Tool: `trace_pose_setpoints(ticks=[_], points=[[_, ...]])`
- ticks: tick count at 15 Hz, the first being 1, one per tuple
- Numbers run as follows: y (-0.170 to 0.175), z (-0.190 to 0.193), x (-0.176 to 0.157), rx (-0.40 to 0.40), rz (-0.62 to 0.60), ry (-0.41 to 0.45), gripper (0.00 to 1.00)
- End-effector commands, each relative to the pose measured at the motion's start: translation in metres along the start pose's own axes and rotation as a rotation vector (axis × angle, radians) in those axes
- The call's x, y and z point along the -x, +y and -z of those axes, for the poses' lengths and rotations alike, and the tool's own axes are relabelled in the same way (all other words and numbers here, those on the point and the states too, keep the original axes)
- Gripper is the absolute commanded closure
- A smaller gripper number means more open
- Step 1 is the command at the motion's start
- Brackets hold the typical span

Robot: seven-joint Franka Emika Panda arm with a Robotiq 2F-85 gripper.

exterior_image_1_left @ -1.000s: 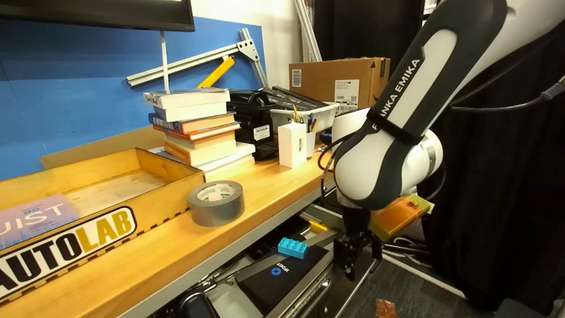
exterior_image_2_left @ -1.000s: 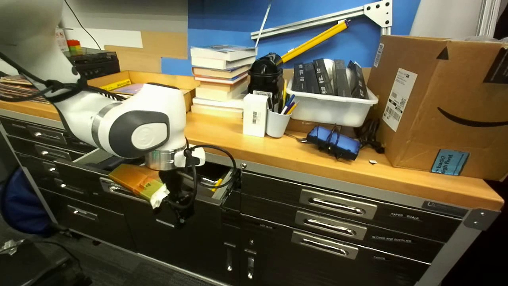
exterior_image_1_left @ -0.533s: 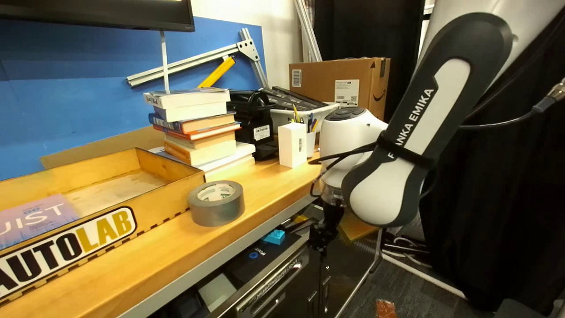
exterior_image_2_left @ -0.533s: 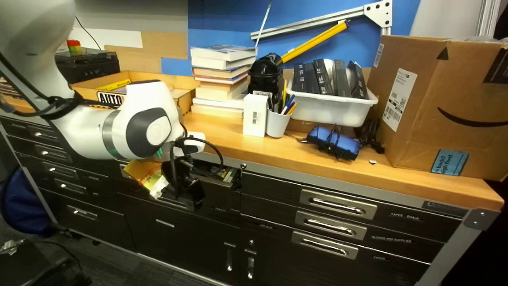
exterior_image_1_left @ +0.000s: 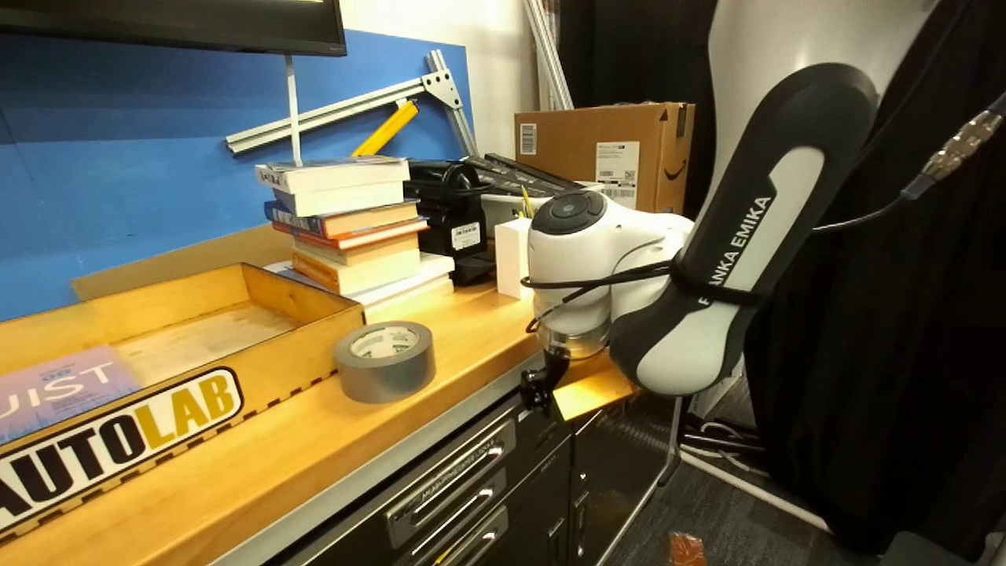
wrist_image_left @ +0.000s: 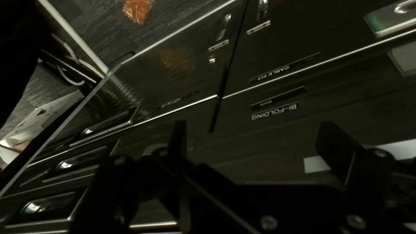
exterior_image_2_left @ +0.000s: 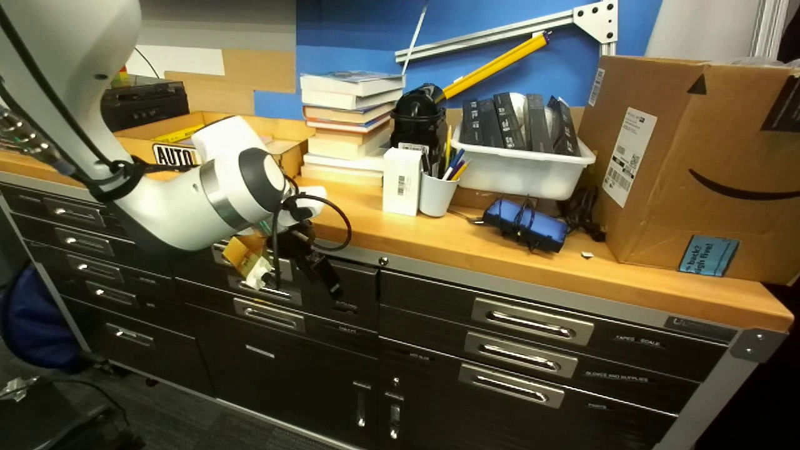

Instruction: Put the blue object inside the drawer then close the drawer.

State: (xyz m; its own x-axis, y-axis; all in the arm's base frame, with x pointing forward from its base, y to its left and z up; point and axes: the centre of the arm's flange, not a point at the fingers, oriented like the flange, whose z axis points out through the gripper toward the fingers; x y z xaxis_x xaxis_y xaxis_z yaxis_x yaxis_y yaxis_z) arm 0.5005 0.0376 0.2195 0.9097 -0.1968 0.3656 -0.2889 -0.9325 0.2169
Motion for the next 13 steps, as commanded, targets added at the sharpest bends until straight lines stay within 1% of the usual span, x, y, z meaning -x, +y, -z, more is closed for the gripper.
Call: trace_pose_setpoints(ticks=[1, 3, 6, 8, 9, 10, 12, 13], points=[[-0.038, -0.012, 0.003, 0.021, -0.006, 0.026, 0.00], [-0.042, -0.002, 0.005, 0.012, -0.013, 0.034, 0.00], [-0.014, 0.025, 0.011, 0.005, 0.006, -0.015, 0.00], [0.011, 0.047, 0.020, 0.000, 0.087, -0.088, 0.00], [0.026, 0.061, 0.026, -0.032, 0.148, -0.124, 0.00], [0.036, 0.072, 0.031, -0.045, 0.195, -0.144, 0.00], [0.045, 0.091, 0.042, -0.079, 0.271, -0.197, 0.00], [0.013, 0.036, 0.061, -0.026, 0.209, -0.135, 0.00]])
